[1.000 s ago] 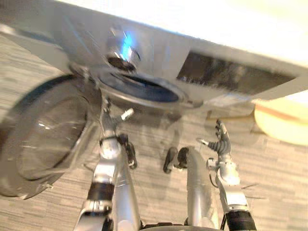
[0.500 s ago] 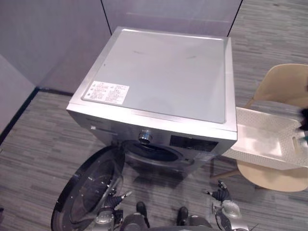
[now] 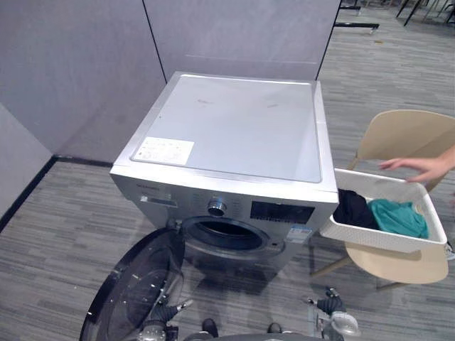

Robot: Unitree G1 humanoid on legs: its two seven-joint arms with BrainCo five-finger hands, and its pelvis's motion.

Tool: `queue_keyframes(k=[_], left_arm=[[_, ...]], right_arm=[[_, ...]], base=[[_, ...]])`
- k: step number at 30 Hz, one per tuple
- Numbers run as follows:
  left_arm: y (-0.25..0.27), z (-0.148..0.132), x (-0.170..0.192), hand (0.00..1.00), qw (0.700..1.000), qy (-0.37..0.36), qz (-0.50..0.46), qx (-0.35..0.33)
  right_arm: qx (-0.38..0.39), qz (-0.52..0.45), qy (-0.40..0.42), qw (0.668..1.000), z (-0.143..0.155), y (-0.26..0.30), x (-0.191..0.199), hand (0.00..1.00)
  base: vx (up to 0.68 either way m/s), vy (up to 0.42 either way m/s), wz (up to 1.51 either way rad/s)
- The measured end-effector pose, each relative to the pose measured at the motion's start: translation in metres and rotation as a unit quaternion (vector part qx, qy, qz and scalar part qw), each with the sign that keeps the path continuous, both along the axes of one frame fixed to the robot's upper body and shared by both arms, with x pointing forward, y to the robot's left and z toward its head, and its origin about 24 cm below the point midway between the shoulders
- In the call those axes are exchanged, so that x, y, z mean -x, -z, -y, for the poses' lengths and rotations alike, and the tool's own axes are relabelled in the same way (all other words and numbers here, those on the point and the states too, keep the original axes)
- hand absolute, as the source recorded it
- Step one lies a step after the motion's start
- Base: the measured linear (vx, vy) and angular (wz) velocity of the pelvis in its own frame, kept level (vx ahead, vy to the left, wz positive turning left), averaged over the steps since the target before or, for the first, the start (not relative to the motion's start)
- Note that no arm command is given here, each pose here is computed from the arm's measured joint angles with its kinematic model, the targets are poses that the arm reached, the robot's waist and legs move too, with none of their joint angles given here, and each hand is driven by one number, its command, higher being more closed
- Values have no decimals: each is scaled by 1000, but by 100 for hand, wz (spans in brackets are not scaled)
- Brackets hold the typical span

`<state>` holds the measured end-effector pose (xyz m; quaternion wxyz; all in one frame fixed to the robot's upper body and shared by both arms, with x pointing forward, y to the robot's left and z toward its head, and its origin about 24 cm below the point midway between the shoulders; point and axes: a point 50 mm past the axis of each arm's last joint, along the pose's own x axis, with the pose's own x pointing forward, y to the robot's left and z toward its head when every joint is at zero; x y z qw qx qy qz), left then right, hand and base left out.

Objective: Pick up the laundry basket with both hands and put the clothes into the washing machine.

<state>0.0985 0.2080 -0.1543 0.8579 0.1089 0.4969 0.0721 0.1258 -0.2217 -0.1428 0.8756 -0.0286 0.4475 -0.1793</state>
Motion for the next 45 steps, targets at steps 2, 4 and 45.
queue_keyframes(k=[2,4,45], left_arm=[[0,1,1,0,1000,10,-3,-1],[0,2,1,0,1000,13,-3,-1],[-18,38,-73,0,992,105,70,9]], right_arm=[[0,-3,1,1000,0,1,2,0],[0,-3,1,1000,0,1,3,0],[-3,18,7,1000,-4,-4,-17,0]], base=[[-85,39,-11],[-65,33,-9],[72,-32,-106]])
